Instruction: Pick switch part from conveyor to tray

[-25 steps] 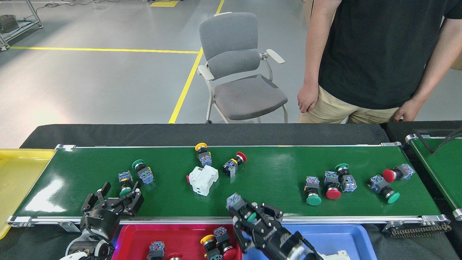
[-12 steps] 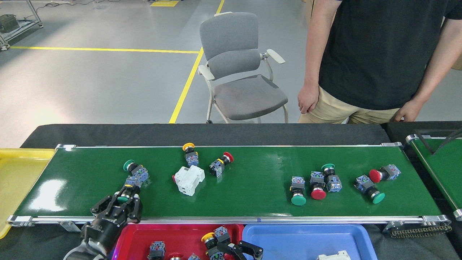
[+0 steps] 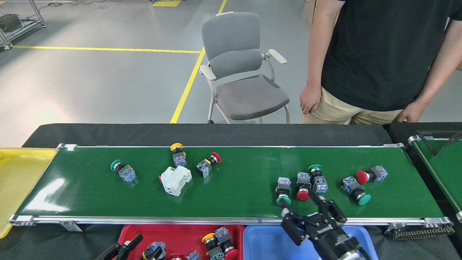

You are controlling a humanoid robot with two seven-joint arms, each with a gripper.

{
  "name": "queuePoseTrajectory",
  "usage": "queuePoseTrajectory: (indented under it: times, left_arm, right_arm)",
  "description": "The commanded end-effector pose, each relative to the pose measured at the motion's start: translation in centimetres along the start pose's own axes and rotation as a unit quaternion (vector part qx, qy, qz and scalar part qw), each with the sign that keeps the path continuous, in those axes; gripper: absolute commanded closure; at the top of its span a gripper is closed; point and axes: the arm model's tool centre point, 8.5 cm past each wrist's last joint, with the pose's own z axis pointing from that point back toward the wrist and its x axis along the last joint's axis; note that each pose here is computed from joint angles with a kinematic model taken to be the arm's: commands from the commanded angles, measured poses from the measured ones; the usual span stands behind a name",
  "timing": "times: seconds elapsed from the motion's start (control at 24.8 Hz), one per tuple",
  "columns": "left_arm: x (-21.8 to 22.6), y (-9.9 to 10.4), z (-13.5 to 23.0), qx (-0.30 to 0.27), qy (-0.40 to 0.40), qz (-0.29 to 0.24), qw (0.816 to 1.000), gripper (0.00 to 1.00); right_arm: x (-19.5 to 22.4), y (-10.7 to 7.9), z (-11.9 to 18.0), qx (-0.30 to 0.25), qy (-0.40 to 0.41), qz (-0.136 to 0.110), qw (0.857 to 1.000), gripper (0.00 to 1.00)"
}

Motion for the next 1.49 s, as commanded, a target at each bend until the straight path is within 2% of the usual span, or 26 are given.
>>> queuePoseTrajectory:
  times: [0.0,0.12,0.2,0.24,0.4,0.48,0.61,0.77,0.89,0.97,1.37,1.45]
  left_arm:
    - [-2.1,1.0,1.0,0.019,0.039,-0.005,0.999,0.00]
    - [-5.4,0.9,2.2,0.023,0.108,0.002,0.994,0.00]
    - [-6.9,0.1,2.9,0.019,0.137,0.011,0.990,0.00]
    - [-7.4,0.0,3.3,0.033,0.144,0.010,0.989,0.00]
    - [-8.8,0.6,3.2,0.044,0.143,-0.008,0.989,0.00]
    - [-10.2,1.4,2.1,0.048,0.136,-0.019,0.989,0.00]
    - [-11.6,1.5,-0.6,0.034,0.101,-0.024,0.994,0.00]
    - [-12.6,2.3,-4.2,0.019,0.056,-0.039,0.997,0.00]
    - [-12.5,2.5,-6.0,0.016,0.039,-0.037,0.998,0.00]
    - [-12.1,2.3,-6.9,0.010,0.026,-0.036,0.999,0.00]
    - [-13.8,2.1,-10.7,-0.005,0.047,-0.007,0.999,0.00]
    - [-13.9,2.1,-12.0,-0.017,0.050,-0.011,0.999,0.00]
  right_arm:
    - [-1.3,-0.6,1.1,-0.040,0.045,0.001,0.998,0.02]
    - [-2.1,1.1,3.5,-0.031,0.065,0.013,0.997,0.02]
    - [-2.5,1.8,5.0,-0.037,0.070,0.031,0.996,0.02]
    - [-2.5,1.9,5.3,-0.037,0.071,0.040,0.996,0.02]
    - [-2.3,1.7,4.8,-0.042,0.072,0.042,0.996,0.02]
    - [-1.7,1.1,3.4,-0.044,0.078,0.056,0.994,0.02]
    - [2.1,0.7,-0.9,-0.023,0.066,0.067,0.995,0.02]
    - [8.2,1.8,-5.8,0.019,0.026,0.067,0.997,0.02]
    - [10.3,2.2,-8.5,0.026,0.040,0.081,0.996,0.02]
    - [11.6,3.2,-10.0,0.045,0.038,0.095,0.994,0.02]
    - [13.4,5.5,-10.8,0.079,0.031,0.127,0.988,0.02]
    - [14.0,5.4,-11.7,0.080,0.036,0.124,0.988,0.02]
